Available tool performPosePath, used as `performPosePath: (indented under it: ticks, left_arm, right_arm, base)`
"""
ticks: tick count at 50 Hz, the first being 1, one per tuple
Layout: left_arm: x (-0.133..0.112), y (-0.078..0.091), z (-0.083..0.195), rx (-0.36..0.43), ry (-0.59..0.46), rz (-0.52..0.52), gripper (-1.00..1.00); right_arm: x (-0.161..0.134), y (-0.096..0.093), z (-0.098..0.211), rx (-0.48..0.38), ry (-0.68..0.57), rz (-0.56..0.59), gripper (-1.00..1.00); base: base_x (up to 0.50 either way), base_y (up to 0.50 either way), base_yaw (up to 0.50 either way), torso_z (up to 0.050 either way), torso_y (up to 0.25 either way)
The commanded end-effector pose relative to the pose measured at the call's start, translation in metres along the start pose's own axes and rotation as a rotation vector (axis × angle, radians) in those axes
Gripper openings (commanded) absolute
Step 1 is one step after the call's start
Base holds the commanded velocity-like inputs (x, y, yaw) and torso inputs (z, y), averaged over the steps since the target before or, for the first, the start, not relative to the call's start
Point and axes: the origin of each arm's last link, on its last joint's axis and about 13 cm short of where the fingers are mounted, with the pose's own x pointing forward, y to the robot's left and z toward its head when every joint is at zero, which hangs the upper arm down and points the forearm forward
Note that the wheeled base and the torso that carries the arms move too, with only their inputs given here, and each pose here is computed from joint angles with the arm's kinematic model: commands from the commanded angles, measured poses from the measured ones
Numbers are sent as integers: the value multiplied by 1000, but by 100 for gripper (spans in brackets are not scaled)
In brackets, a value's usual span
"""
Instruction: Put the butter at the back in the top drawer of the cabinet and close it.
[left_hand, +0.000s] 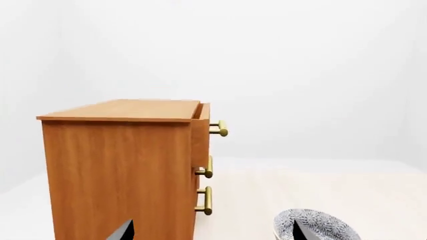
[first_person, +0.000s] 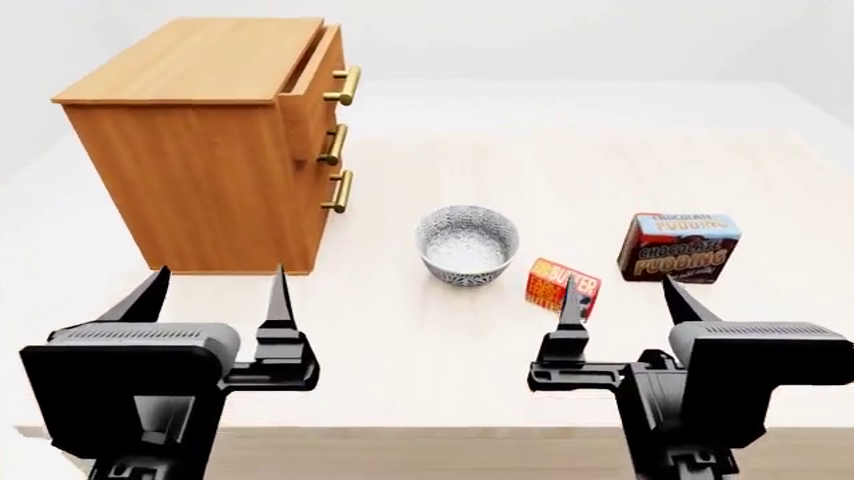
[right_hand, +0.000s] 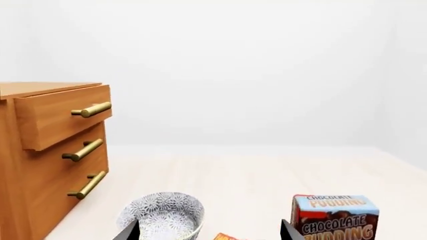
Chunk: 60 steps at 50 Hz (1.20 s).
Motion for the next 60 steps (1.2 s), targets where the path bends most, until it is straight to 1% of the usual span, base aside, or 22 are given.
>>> performPosePath:
  ticks: [1, 34, 53, 60]
  left_arm:
    - [1, 0, 11, 10, -10, 4, 100]
    - [-2, -1, 12, 20, -29, 15, 100]
    - [-6, 0, 15, 17, -35, 14, 100]
    - [-13, 1, 28, 13, -65, -3, 100]
  right_arm:
    - [1, 0, 10, -2, -25, 7, 100]
    - [0, -1, 11, 8, -41, 2, 100]
    - [-4, -1, 13, 10, -51, -13, 100]
    - [-7, -1, 13, 9, -57, -14, 100]
  base:
    - [500, 0, 0, 0, 0]
    - [499, -23, 0, 0, 0]
    - [21, -1, 0, 0, 0]
    - [0, 0, 0, 0, 0]
